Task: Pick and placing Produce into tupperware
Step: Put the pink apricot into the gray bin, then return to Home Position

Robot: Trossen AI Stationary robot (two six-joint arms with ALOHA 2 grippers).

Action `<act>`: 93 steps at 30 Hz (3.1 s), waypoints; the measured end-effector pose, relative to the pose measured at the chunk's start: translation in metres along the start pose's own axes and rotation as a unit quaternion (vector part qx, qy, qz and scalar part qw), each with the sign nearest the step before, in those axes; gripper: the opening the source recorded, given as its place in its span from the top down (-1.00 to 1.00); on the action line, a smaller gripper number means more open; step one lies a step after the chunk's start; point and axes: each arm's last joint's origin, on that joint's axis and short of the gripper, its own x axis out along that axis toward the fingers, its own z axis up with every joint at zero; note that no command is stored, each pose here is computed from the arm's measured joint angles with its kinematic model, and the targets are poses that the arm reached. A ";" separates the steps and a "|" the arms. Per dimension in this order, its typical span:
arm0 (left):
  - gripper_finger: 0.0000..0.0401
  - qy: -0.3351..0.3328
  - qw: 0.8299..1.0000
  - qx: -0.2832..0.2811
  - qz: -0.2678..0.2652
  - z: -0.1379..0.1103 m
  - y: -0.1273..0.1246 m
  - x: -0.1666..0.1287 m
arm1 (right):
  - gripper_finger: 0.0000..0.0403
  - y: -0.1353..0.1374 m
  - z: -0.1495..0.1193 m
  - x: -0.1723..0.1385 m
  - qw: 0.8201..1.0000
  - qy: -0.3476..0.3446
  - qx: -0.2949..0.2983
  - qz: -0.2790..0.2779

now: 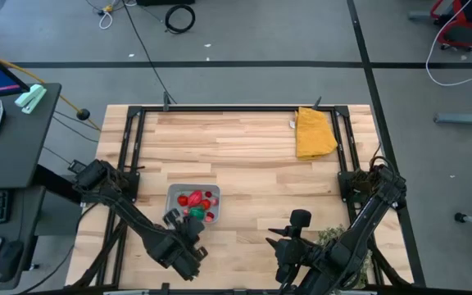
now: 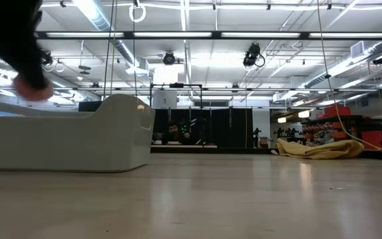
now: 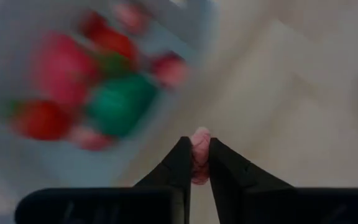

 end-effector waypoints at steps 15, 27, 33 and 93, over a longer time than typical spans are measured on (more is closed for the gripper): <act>0.71 0.054 0.974 -0.056 0.211 0.046 0.052 0.011 | 0.35 0.000 0.000 0.000 1.000 0.000 0.002 0.000; 0.54 0.067 0.988 -0.015 0.137 0.069 0.047 0.021 | 0.35 0.000 0.000 0.000 0.999 0.000 -0.040 0.000; 0.38 0.072 0.987 -0.008 0.144 0.069 0.051 0.015 | 0.35 0.000 0.000 0.000 0.999 0.000 -0.045 0.000; 0.00 -0.298 0.838 -0.024 -0.457 0.053 0.136 -0.126 | 0.35 -0.127 -0.132 -0.031 0.850 -0.279 0.175 0.412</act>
